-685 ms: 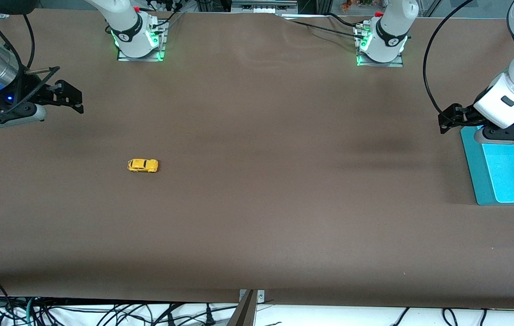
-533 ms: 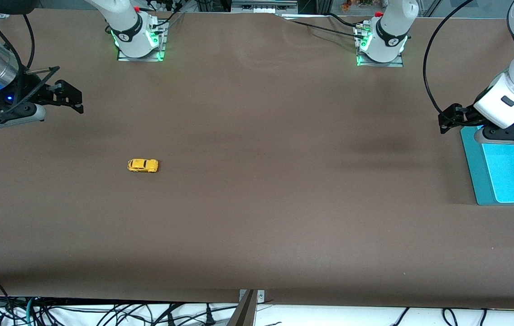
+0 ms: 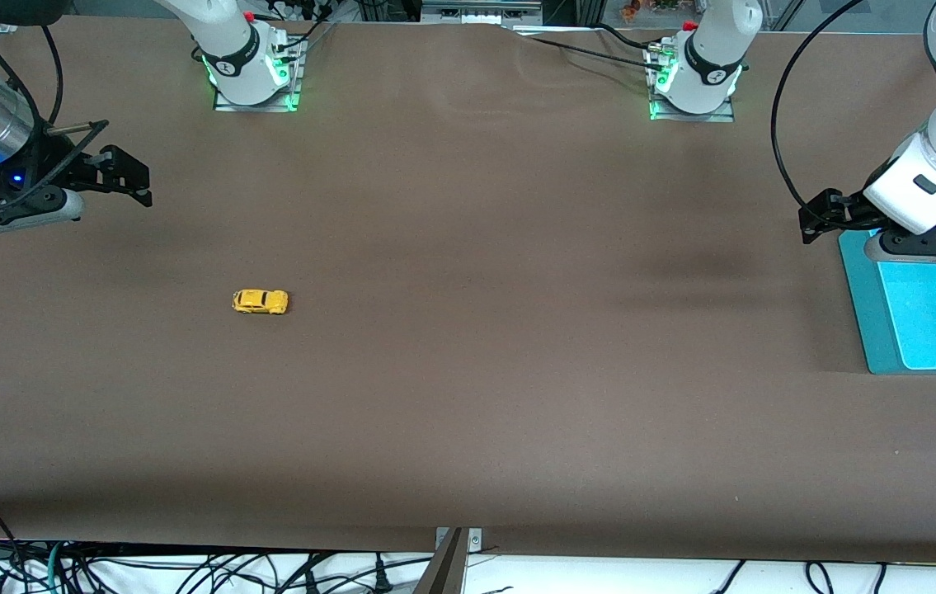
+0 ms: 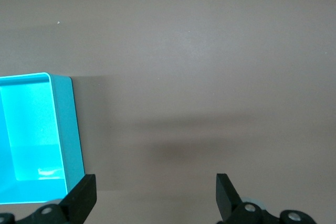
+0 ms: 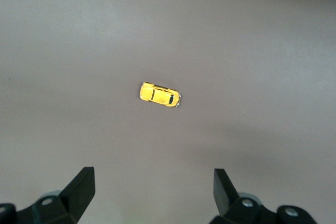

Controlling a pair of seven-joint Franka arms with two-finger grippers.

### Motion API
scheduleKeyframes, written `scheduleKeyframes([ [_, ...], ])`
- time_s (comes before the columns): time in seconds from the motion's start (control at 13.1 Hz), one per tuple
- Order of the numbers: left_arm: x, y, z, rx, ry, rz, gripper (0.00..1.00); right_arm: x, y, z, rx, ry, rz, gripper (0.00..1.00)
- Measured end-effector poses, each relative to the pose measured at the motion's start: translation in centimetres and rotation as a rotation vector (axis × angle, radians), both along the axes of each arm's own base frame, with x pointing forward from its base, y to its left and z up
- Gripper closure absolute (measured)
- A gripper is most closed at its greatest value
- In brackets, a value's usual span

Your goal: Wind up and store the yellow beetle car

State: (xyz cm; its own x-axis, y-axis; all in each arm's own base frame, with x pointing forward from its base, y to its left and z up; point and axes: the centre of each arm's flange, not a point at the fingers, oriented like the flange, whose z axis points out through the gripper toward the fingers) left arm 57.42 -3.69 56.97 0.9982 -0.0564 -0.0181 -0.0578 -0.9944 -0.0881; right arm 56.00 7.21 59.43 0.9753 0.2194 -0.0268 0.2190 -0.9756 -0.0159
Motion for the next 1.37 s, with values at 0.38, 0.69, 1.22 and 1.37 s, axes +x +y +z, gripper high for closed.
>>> scheduleKeyframes([
  [0.38, 0.0, 0.0, 0.0, 0.000, 0.000, 0.001, 0.00, 0.0, 0.0, 0.0, 0.000, 0.002, 0.001, 0.00],
  [0.69, 0.0, 0.1, 0.0, 0.000, 0.000, 0.001, 0.00, 0.0, 0.1, -0.1, -0.001, 0.005, 0.001, 0.00],
  [1.22, 0.0, 0.3, -0.1, -0.055, 0.005, 0.021, 0.00, 1.1, 0.4, -2.8, -0.012, 0.040, 0.001, 0.00],
  [1.37, 0.0, 1.0, -0.2, -0.076, 0.008, 0.041, 0.00, 2.1, 0.6, -5.0, -0.017, 0.039, 0.000, 0.00],
])
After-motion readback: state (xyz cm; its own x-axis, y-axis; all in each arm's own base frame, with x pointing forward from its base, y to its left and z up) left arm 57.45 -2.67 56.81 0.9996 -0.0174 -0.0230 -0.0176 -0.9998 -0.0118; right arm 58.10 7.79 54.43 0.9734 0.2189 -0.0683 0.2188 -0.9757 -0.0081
